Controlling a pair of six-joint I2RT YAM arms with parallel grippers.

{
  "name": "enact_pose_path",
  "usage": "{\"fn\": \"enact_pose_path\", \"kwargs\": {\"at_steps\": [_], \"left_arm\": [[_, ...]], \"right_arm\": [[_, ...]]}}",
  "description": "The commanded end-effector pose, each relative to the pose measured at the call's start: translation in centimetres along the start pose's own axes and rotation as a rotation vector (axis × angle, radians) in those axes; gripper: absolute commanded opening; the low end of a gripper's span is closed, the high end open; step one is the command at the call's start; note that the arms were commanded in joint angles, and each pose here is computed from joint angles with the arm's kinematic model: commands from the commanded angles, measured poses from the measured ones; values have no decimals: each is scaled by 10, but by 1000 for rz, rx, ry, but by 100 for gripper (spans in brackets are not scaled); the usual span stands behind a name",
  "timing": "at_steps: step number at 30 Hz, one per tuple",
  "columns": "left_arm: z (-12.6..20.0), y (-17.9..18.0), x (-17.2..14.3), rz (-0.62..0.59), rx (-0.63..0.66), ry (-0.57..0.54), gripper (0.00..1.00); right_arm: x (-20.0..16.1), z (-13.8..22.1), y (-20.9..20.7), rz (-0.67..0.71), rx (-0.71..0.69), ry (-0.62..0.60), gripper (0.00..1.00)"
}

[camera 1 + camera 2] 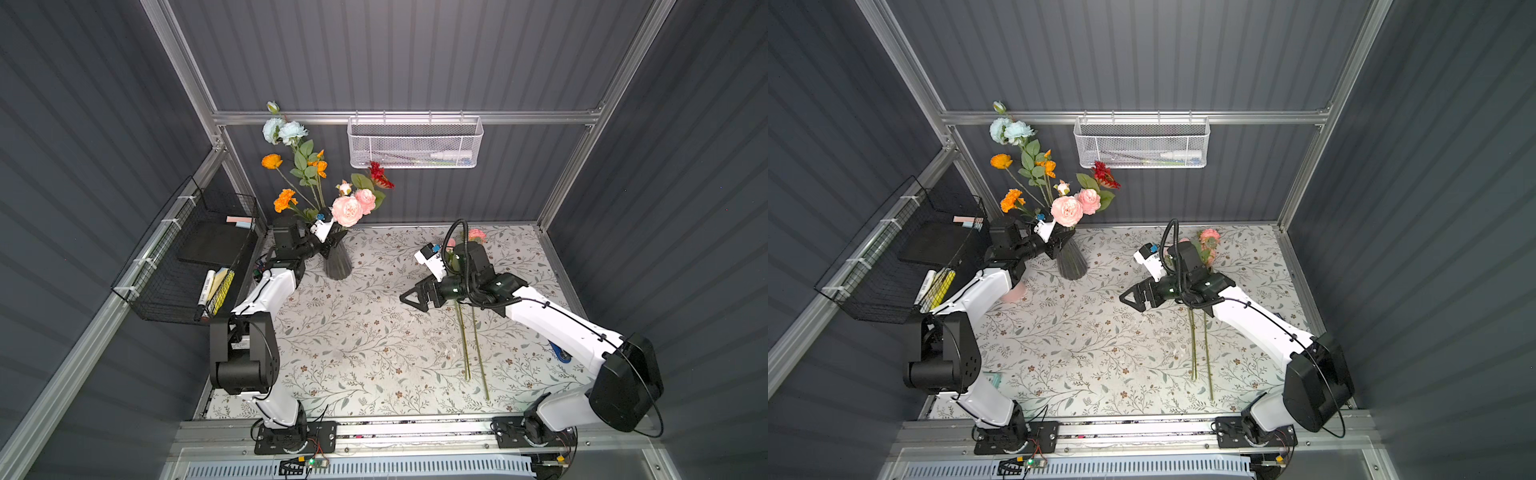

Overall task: Pick out pink flowers from the vase
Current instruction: Pick up the flower from the vase.

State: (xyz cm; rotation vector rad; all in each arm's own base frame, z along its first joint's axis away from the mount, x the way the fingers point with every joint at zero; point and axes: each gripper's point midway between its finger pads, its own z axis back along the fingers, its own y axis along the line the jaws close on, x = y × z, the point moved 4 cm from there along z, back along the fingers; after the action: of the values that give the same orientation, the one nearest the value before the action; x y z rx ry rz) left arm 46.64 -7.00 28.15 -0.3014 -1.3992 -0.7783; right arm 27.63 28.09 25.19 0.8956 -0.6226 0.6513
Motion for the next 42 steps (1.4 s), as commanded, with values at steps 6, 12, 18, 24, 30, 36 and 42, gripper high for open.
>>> {"fn": "enact_pose_path", "kwargs": {"at_steps": [6,12,18,24,30,36,42], "left_arm": [[-6,16,15,-1,23,-28,32],[-8,15,12,11,6,-22,26],[-6,11,11,14,-14,-19,14],[-3,8,16,3,-23,-25,12],[7,7,36,-31,-13,-60,7],[16,9,58,-71,6,-92,6],[25,13,83,-108,40,-129,5]], "right_arm": [[5,2,6,28,17,-3,99],[6,3,7,33,17,-1,99],[5,3,7,33,19,3,99],[5,3,7,31,21,6,99],[7,4,9,35,25,0,99],[8,3,9,31,33,0,99],[9,4,11,31,39,-5,99]]}}
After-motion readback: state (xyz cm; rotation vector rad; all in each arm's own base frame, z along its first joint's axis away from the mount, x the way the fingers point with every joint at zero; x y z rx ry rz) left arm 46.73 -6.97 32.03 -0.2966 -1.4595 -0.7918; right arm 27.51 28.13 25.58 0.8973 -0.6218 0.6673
